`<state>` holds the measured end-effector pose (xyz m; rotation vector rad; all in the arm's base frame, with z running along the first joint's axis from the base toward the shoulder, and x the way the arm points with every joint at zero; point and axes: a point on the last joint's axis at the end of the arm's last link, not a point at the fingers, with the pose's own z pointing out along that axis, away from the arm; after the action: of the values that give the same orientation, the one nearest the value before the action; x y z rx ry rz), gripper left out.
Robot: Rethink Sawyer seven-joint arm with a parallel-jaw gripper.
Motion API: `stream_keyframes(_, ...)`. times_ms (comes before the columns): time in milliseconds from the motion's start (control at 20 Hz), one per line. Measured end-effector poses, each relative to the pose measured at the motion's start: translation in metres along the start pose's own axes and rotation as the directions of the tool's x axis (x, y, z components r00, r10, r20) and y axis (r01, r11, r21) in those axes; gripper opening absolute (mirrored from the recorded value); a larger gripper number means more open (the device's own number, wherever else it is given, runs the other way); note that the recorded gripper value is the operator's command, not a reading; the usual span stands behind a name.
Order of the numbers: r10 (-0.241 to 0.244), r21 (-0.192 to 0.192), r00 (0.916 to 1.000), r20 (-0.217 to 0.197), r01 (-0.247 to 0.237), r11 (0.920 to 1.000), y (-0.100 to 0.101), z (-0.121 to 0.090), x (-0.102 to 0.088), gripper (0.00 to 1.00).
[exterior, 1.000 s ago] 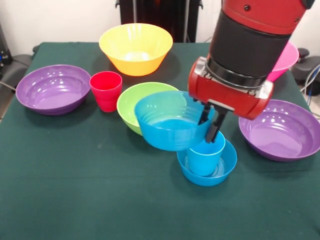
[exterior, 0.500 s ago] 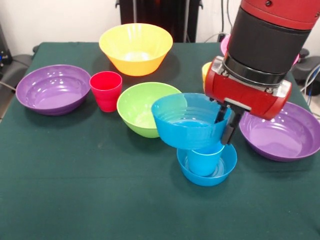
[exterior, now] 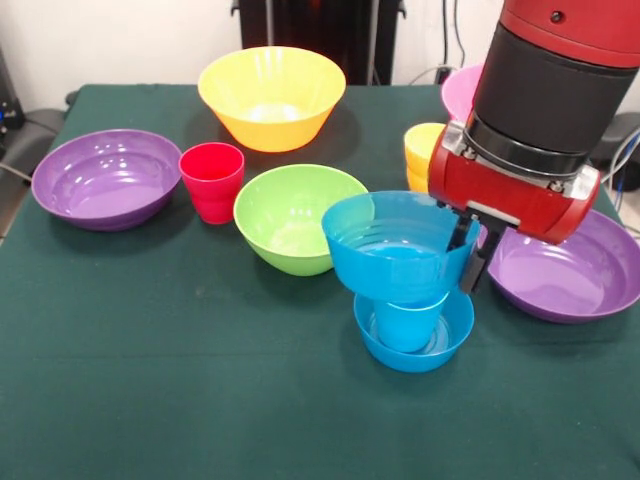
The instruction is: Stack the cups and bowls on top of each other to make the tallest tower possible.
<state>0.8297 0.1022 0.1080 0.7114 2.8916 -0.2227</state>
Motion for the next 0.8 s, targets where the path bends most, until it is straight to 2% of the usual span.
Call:
stream_keyframes(400,0.025,-0.01,0.9987,-0.044,-0.025,0.9996,0.002,0.019,0.009,0.0)
stream_keyframes(600,0.034,-0.003,0.9967,-0.074,-0.034,0.9994,0.001,0.039,0.017,0.0)
stream_keyframes(800,0.038,-0.001,0.9957,-0.085,-0.038,0.9993,0.003,0.056,0.018,0.0)
